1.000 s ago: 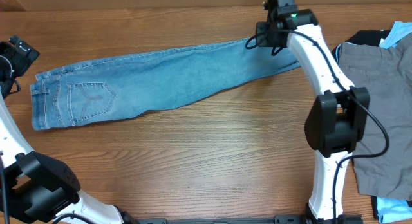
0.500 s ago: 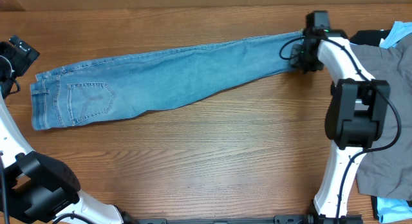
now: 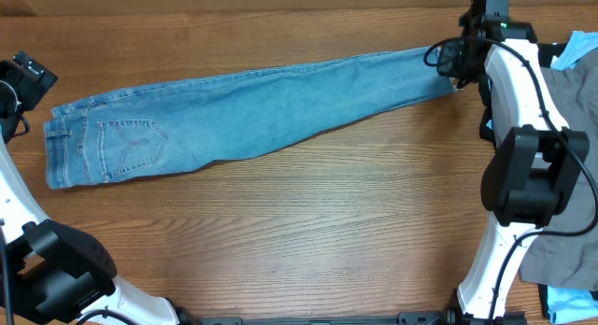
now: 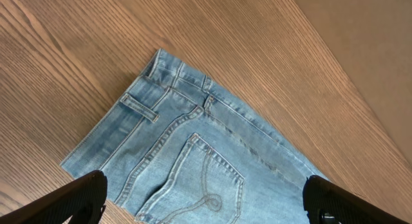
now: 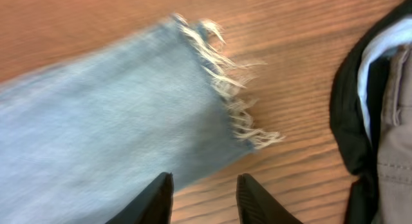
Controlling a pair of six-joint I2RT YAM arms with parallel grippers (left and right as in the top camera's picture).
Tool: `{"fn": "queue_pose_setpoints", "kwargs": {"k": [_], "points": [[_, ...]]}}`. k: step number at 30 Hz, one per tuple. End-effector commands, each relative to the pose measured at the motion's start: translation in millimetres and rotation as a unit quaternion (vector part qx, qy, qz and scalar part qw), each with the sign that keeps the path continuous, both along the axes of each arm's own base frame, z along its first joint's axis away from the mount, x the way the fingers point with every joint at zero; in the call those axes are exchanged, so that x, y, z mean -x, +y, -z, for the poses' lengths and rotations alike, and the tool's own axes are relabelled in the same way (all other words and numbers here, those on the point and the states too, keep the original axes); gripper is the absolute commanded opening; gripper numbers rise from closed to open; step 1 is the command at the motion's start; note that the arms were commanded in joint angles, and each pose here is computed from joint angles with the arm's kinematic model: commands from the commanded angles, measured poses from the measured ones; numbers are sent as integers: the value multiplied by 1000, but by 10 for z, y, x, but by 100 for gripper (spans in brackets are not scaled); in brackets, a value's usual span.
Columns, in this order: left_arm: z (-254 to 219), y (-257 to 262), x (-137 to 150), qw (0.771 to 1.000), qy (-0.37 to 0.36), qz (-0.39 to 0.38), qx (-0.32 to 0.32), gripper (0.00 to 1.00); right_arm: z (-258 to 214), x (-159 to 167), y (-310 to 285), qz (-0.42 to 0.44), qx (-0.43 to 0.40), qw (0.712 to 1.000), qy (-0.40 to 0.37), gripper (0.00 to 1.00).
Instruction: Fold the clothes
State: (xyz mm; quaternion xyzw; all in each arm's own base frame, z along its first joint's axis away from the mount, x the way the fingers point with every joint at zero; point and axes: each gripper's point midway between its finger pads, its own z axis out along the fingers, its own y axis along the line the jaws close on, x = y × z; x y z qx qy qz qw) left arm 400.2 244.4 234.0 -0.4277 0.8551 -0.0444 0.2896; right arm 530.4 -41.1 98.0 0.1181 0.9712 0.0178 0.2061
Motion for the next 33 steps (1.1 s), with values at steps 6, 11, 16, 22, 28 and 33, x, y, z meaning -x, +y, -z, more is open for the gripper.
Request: {"fn": "queue_pose_setpoints", "kwargs": {"k": [6,11,16,22,28,33], "points": [[56,-30,-12,1000,4,-2,8,100,-320,7,5,-8,-1,1000,-24,100],[56,-30,-12,1000,4,-2,8,100,-320,5,5,-8,-1,1000,-24,100],[34,-121,-63,999,-9,25,22,100,-320,5,5,-8,-1,1000,-24,100],[-118,-752,-363,924,-73,366,-80,70,-320,5,5,-8,-1,1000,-24,100],[268,-1288,-673,806,29,542,-236,78,-320,5,6,-8,-1,1000,-24,100],[843,-1774,-825,681,121,660,-293,80,-320,5,5,-8,-1,1000,-24,100]]}}
